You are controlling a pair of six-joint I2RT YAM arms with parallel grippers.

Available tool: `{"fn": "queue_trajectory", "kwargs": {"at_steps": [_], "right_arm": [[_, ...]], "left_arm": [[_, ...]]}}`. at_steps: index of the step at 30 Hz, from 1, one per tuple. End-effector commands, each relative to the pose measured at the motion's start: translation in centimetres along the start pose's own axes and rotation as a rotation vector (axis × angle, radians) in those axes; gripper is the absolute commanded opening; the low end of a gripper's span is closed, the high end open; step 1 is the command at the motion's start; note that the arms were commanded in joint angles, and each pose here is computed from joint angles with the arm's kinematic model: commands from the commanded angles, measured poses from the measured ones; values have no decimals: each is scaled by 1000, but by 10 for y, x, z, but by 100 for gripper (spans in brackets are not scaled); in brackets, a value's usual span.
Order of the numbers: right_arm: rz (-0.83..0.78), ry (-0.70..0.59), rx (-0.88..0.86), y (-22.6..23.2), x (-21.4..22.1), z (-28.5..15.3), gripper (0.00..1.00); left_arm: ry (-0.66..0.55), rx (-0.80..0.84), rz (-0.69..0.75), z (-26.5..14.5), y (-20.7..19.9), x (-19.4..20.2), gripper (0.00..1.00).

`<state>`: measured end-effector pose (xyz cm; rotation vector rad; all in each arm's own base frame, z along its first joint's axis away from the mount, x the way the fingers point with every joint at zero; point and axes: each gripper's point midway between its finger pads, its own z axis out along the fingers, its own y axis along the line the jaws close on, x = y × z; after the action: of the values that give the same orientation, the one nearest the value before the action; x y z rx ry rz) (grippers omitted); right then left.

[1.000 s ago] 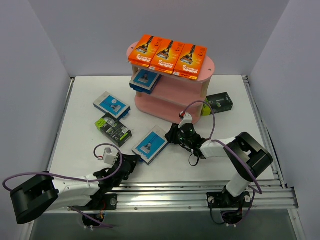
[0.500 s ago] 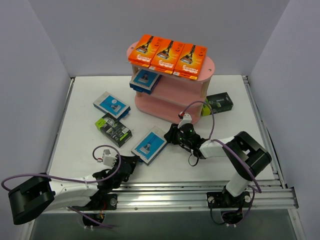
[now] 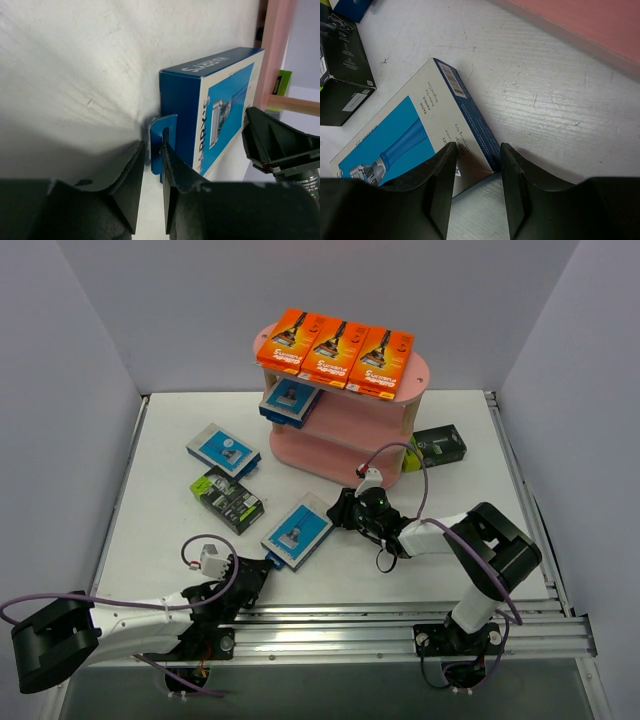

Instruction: Place and organize the shaving razors onto the shelf

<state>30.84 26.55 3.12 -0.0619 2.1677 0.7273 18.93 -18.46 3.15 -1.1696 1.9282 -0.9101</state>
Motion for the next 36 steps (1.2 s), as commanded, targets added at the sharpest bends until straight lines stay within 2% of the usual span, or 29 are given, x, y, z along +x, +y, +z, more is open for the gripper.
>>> {"fn": "queue_trajectory", "kwargs": {"at_steps": [1,19,36], "right_arm": [[-27,116,85,-25,37,-3,35],[-33,130,86,-27,41,0,35],[-30,141,86,-26,42,5,35]], "left_arm": [[-40,-180,182,-4,63,-18,31],[-86,-139,181,-3,56,-24,32],[-135,-38,180,-10,39,-25,39]]}}
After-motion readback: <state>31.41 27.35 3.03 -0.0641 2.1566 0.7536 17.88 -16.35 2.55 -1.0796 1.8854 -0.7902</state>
